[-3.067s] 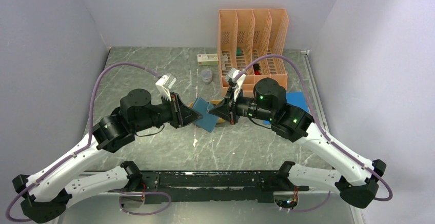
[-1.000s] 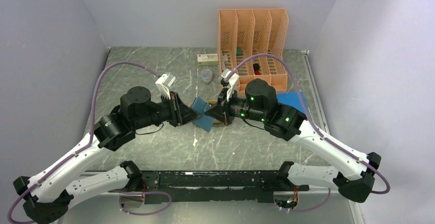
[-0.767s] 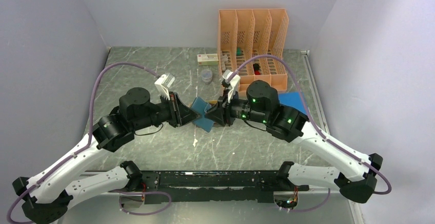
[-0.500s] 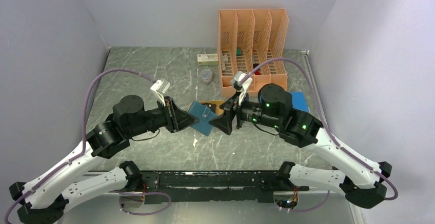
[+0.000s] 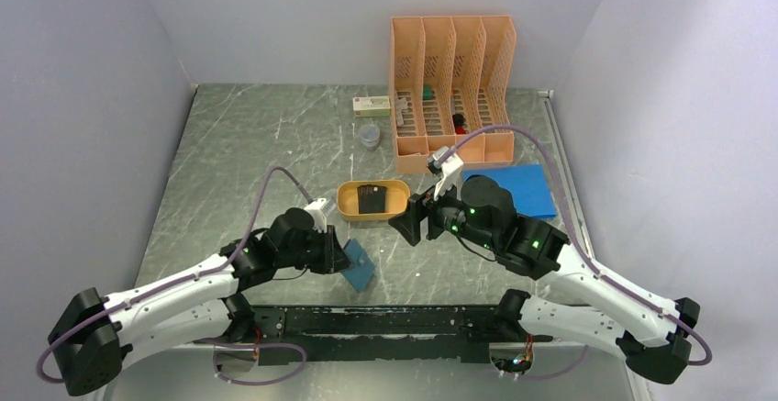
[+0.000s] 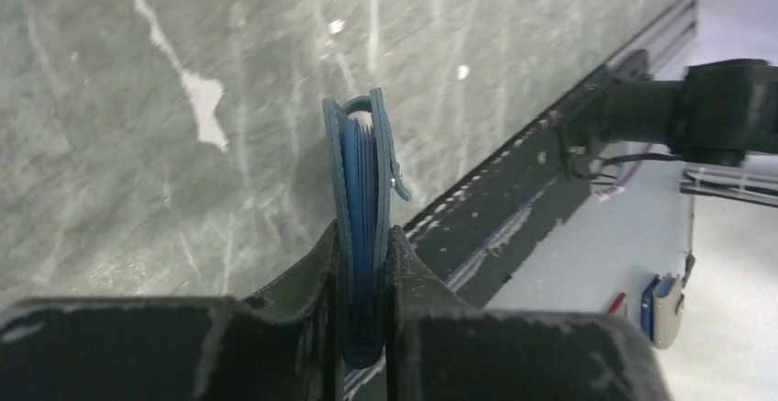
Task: Put the credit cards into the card holder
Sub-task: Place the card holder at the center of the board, then reset both arms
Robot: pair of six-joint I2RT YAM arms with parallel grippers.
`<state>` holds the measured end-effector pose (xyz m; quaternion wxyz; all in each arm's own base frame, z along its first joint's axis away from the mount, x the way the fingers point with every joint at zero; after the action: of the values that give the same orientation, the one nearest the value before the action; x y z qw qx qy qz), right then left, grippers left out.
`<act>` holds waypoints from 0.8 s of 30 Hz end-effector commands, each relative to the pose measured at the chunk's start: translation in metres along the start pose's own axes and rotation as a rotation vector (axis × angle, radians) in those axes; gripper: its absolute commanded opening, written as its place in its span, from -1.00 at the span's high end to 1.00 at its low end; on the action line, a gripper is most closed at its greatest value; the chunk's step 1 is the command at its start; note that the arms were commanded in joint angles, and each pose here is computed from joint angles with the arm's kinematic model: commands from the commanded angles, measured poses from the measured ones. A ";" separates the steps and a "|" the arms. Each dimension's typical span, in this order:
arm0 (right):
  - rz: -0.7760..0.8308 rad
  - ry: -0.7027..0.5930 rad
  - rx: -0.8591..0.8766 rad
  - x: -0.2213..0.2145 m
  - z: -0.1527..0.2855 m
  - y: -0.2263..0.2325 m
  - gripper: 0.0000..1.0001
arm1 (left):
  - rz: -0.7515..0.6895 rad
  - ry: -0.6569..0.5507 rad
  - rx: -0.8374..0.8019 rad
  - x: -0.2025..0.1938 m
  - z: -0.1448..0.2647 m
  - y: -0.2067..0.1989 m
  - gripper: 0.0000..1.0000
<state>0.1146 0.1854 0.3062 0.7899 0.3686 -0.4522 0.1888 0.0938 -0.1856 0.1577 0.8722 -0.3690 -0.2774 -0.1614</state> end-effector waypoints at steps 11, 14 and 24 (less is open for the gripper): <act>-0.137 -0.049 -0.066 -0.022 -0.012 -0.012 -0.52 | 0.111 0.007 0.357 -0.019 -0.026 0.043 -0.15; -0.177 -0.094 -0.124 -0.019 -0.011 -0.016 -0.55 | 0.106 -0.015 0.412 -0.014 -0.014 0.044 -0.64; -0.343 -0.286 -0.492 -0.007 -0.007 -0.043 -0.76 | 0.029 -0.214 0.452 0.030 0.040 0.021 -0.87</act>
<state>0.1327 0.1732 0.2759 0.8116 0.3125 -0.4925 -0.0345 0.1114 -0.1585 0.1607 0.9143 -0.2118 -0.3425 -0.0436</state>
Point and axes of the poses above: each gripper's point midway between its finger pads, its own z axis back along the fingers, its own y axis along the line the jaws close on, x = y × z, the point moved 9 cm from there along z, back along the fingers, and after that the axes turned 10 degrees about -z, right-handed, at the moved point
